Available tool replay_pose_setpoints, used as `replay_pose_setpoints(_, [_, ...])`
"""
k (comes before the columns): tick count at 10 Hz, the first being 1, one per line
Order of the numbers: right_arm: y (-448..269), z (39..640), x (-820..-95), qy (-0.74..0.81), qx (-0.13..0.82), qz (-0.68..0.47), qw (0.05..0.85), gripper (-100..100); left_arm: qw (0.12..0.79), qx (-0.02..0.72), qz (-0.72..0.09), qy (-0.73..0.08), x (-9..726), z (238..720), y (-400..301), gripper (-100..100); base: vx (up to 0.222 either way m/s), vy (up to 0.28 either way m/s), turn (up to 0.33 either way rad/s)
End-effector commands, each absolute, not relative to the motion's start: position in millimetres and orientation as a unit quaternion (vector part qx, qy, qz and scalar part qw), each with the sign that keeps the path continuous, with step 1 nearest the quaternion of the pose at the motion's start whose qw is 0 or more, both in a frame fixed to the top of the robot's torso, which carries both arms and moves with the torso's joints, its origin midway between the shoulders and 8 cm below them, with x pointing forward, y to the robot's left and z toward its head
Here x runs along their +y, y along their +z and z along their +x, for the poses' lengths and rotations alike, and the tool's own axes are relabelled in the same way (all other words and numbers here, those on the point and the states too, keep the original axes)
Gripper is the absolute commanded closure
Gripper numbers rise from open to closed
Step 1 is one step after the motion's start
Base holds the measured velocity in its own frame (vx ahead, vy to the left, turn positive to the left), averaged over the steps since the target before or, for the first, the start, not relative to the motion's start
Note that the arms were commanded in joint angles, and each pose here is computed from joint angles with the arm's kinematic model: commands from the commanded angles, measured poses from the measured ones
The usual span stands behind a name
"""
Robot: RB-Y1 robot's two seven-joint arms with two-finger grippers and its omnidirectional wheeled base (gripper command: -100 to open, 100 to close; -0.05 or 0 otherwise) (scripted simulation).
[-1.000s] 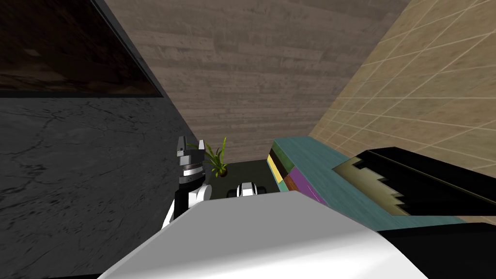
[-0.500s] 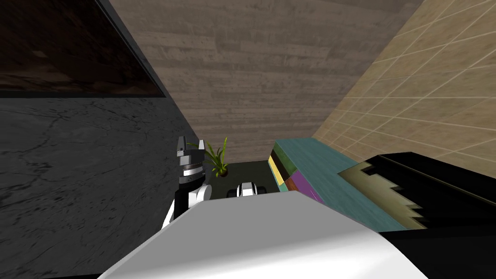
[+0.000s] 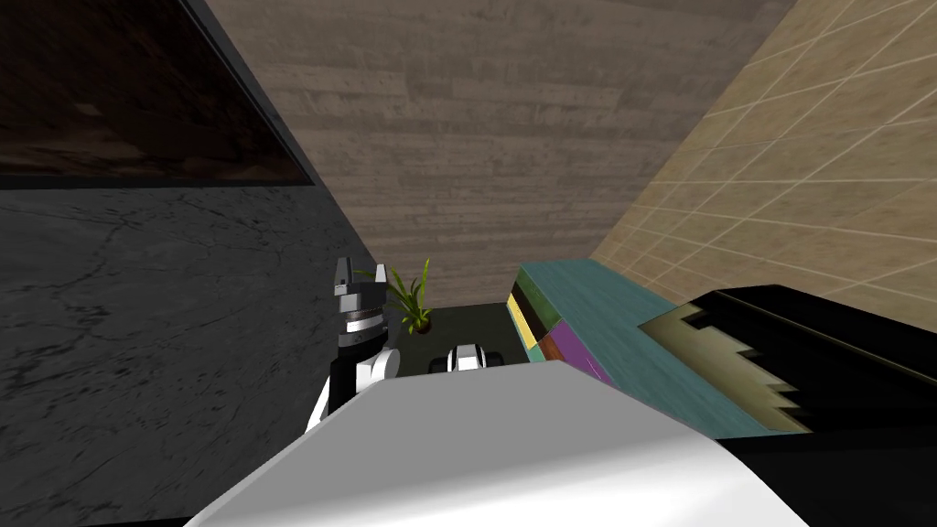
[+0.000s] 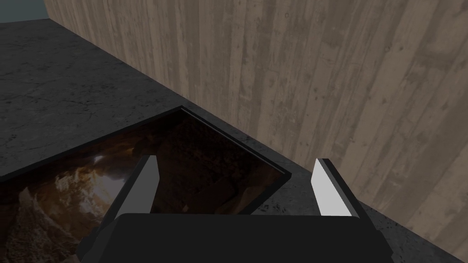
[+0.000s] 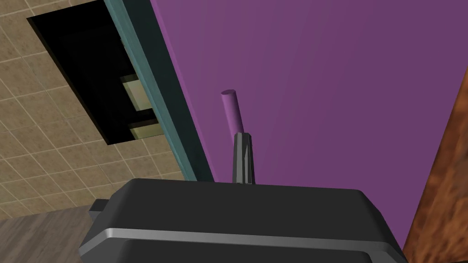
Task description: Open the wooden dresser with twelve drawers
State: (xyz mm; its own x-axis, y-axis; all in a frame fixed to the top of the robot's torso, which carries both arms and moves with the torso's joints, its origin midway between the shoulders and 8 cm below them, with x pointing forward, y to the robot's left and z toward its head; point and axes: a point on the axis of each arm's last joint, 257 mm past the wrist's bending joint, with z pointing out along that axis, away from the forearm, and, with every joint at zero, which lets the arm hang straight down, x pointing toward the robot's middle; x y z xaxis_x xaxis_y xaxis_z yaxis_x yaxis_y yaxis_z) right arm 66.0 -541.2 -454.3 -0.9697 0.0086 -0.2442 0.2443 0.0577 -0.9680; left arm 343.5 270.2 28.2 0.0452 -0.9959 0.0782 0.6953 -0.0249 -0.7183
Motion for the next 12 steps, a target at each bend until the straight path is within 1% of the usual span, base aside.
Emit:
replay_pose_setpoints(1, [-451.8, 76.2, -539.5, -0.681, 0.722, 0.085, 0.087, 100, 0.654, 0.244, -0.308, -0.646, 270.2, 343.5, 28.2, 0, -0.025, 0.17, -0.023])
replay_pose_setpoints(4, [-450.0, 83.0, -537.6, -0.681, 0.723, 0.084, 0.088, 100, 0.654, 0.244, -0.308, -0.646, 270.1, 343.5, 28.2, 0, -0.022, 0.175, -0.017])
replay_pose_setpoints(5, [-442.0, 91.0, -552.4, -0.687, 0.717, 0.082, 0.089, -100, 0.654, 0.244, -0.308, -0.646, 270.2, 343.5, 28.2, 0, 0.017, -0.022, -0.002])
replay_pose_setpoints(8, [-429.5, 101.9, -573.9, -0.695, 0.708, 0.08, 0.09, -100, 0.654, 0.244, -0.308, -0.646, 270.3, 343.4, 28.1, 0, 0.039, -0.119, 0.002])
replay_pose_setpoints(9, [-433.6, 97.3, -567.7, -0.693, 0.711, 0.081, 0.09, -100, 0.654, 0.244, -0.308, -0.646, 270.3, 343.4, 28.2, 0, 0.02, -0.085, 0.006])
replay_pose_setpoints(11, [-431.1, 102.2, -582.6, -0.69, 0.713, 0.063, 0.106, -100, 0.654, 0.244, -0.308, -0.646, 270.3, 343.4, 28.1, 0, 0.087, -0.049, -0.222])
replay_pose_setpoints(12, [-431.4, 100.1, -578.4, -0.692, 0.712, 0.068, 0.102, -100, 0.654, 0.244, -0.308, -0.646, 270.3, 343.4, 28.1, 0, 0.049, -0.015, -0.025])
